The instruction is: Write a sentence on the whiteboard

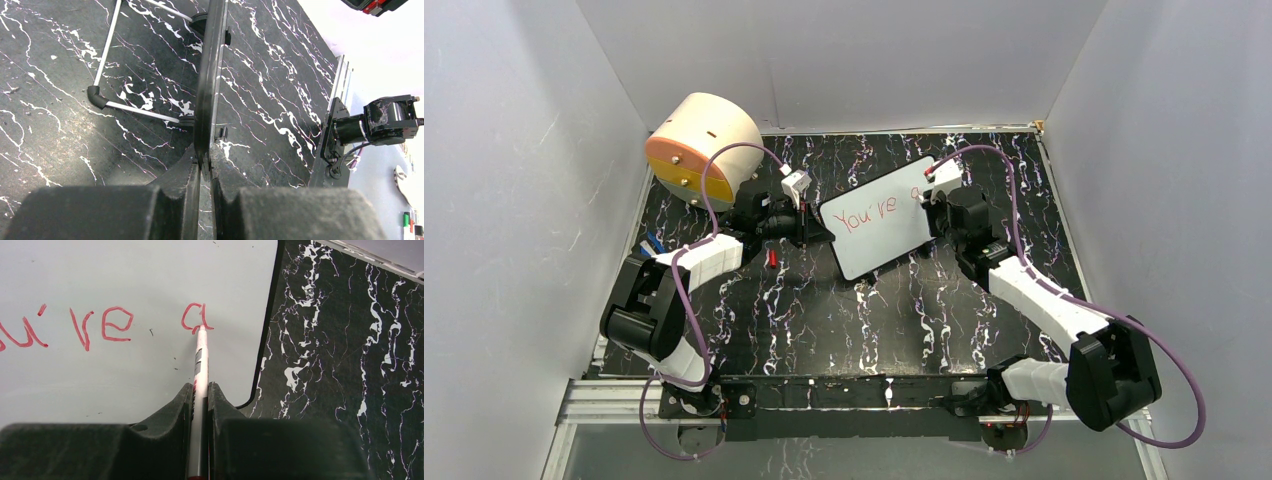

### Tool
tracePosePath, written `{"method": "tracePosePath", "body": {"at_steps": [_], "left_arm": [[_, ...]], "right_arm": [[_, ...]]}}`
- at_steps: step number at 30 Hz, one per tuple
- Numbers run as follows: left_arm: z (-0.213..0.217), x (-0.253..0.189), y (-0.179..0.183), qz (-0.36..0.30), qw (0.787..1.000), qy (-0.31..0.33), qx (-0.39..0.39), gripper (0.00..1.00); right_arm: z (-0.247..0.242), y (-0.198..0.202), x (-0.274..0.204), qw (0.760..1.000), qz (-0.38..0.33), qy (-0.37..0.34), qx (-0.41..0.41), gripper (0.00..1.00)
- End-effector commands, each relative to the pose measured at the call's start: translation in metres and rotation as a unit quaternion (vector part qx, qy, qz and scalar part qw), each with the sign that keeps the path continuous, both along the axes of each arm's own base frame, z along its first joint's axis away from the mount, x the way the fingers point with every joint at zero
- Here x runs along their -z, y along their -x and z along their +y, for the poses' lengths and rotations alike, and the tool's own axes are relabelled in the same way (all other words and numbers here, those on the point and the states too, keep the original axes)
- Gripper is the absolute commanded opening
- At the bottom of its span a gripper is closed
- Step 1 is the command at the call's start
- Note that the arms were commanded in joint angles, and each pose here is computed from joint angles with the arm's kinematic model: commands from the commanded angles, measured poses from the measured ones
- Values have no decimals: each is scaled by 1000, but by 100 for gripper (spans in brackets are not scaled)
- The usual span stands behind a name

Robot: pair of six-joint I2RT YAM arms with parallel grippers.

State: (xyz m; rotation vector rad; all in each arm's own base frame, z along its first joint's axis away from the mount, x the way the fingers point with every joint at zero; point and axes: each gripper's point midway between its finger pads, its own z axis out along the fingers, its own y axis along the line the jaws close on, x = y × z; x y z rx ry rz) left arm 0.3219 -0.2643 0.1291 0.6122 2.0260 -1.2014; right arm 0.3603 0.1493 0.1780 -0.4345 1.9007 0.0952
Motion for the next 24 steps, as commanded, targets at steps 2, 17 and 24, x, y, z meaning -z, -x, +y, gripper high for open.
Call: {"method": "tracePosePath", "body": {"at_steps": [2,17,24], "left_arm": [[3,-6,0,-11,1000,-13,-2,0],[3,-9,-2,-15,1000,-13,-7,0],[3,-7,-3,-12,1000,-12,-8,0]], "right_arm": [[1,3,-39,998,-53,-28,-5,0],[34,45,-26,998,-32,-14,-44,0],[51,67,-20,998,-29,-3,-56,0]]}}
